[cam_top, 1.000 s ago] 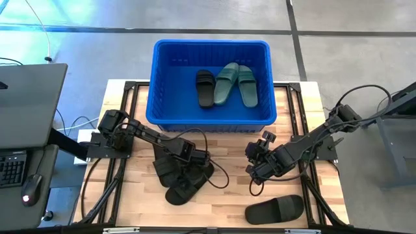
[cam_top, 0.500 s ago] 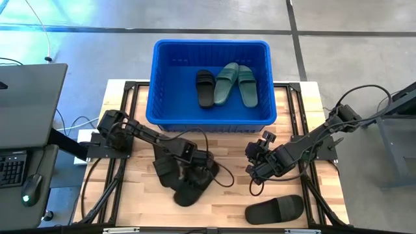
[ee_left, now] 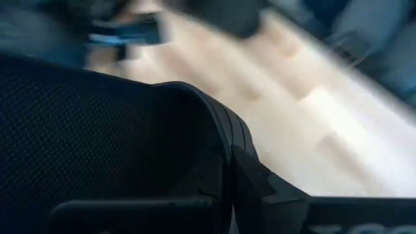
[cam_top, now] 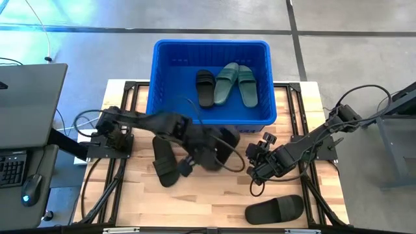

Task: Pick and place slides into bin
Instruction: Put the middle black slide into the blue container

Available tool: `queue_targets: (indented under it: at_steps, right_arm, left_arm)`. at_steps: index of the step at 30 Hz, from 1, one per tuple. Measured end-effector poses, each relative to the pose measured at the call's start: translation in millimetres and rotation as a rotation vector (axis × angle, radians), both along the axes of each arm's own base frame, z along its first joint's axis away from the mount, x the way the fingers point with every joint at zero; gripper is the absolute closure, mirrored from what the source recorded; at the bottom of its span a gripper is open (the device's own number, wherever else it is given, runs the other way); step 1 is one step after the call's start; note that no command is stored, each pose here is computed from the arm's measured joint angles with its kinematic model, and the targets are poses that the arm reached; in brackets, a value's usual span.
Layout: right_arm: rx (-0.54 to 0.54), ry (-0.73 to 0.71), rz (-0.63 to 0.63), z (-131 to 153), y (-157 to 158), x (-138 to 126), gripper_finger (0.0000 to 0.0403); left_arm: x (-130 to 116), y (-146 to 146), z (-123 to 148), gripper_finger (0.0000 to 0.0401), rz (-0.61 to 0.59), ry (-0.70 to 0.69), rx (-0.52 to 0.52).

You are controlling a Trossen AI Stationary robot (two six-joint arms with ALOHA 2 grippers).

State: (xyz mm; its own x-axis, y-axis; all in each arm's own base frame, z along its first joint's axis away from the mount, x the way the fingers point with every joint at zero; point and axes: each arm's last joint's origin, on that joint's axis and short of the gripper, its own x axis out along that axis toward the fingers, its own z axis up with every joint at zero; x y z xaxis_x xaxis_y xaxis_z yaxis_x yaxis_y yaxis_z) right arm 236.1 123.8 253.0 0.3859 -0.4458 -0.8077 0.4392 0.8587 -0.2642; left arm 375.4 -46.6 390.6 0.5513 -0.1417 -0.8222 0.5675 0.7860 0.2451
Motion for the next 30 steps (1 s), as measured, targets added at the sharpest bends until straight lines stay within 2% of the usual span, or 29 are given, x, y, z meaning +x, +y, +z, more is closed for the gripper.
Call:
queue_targets:
  at_steps: [3, 5, 9, 14, 16, 19, 23, 27, 30]
  right_arm:
    - [0.001, 0.000, 0.000, 0.0, 0.0, 0.0, 0.0254]
    - [0.001, -0.001, 0.000, 0.0, 0.1, 0.1, 0.0254]
    - [-0.002, -0.005, 0.001, 0.1, 0.1, 0.4, 0.0254]
    - [-0.032, -0.017, 0.004, 0.7, -0.5, 0.8, 0.0254]
    - [-0.044, -0.019, 0.001, 0.8, -1.5, 0.7, 0.0254]
    - [-0.055, -0.014, 0.013, 0.9, -1.6, 0.8, 0.0254]
    - [-0.057, -0.013, 0.015, 0.9, -1.7, 0.7, 0.0254]
    - [-0.056, -0.013, 0.013, 0.9, -1.7, 0.7, 0.0254]
    - [-0.050, -0.020, 0.001, 0.9, -1.6, 0.7, 0.0254]
  left_arm:
    - [-20.0, 11.6, 39.2, 0.0398, 0.078, -0.056, 0.208]
    - [-31.2, 23.9, 56.0, 0.0399, 0.152, -0.072, 0.295]
    - [-46.7, 64.9, 59.7, 0.0399, 0.296, -0.031, 0.329]
    - [-60.2, 136.9, 54.6, 0.0400, 0.509, 0.055, 0.297]
    - [-60.9, 169.3, 51.0, 0.0400, 0.570, 0.043, 0.275]
    - [-71.8, 219.1, 39.8, 0.0400, 0.619, 0.064, 0.141]
    - [-95.9, 277.9, 17.9, 0.0400, 0.789, 0.151, -0.016]
    - [-115.8, 322.1, -14.7, 0.0400, 0.921, 0.321, -0.097]
    - [-119.1, 344.6, -35.8, 0.0397, 0.950, 0.347, -0.154]
